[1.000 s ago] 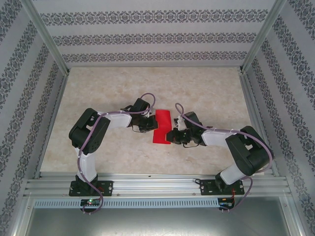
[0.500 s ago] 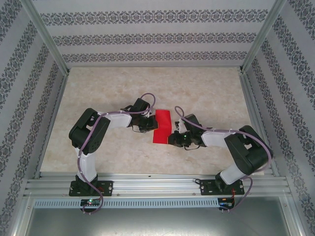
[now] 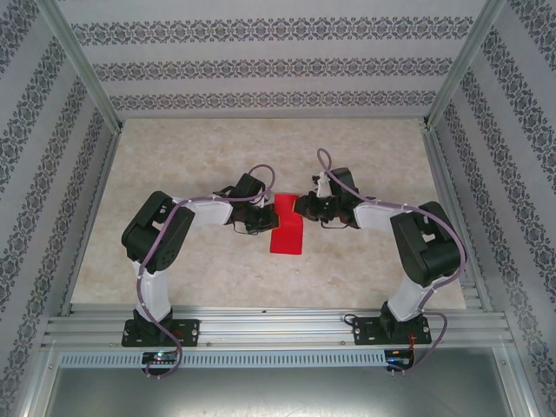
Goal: Fold a paper plane with a square sheet of paper (pick it up from the middle)
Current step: Fold the square sheet of paper in half at the center of the table.
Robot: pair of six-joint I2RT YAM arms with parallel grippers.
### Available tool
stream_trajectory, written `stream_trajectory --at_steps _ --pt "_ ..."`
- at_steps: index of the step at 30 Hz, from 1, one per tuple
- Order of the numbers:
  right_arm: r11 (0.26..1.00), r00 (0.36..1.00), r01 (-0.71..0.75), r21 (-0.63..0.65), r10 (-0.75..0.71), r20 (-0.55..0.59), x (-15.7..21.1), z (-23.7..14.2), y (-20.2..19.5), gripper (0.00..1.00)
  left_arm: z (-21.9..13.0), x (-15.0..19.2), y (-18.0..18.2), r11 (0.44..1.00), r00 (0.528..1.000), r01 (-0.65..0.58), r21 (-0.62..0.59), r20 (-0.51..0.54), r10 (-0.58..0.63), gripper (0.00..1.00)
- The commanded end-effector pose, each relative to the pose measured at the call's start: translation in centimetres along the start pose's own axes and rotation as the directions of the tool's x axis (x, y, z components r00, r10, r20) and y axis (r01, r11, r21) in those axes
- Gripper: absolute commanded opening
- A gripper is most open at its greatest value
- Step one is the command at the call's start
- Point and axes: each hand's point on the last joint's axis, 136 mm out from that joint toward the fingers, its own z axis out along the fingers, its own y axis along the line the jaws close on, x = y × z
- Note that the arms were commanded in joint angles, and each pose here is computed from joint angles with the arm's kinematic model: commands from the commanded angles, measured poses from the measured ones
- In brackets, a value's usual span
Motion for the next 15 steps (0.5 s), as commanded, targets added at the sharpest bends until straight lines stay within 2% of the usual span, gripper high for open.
stream_trajectory --at_steps 1,12,15 --pt "1.0 1.0 0.024 -0.014 -0.025 -0.019 -0.1 0.4 0.3 0.11 1.2 3.0 3.0 0.994 0.994 0.028 -0.106 -0.106 -0.039 0.0" --pt "0.995 0.996 -0.034 0.092 0.041 -0.082 2.1 2.3 -5.5 0.12 1.2 3.3 3.2 0.993 0.993 0.025 -0.111 -0.113 -0.038 0.0" --pt "0.996 0.994 -0.054 0.074 0.061 -0.095 2.6 2.4 -5.6 0.12 1.2 3.3 3.3 0.993 0.993 0.021 -0.117 -0.114 -0.035 0.0"
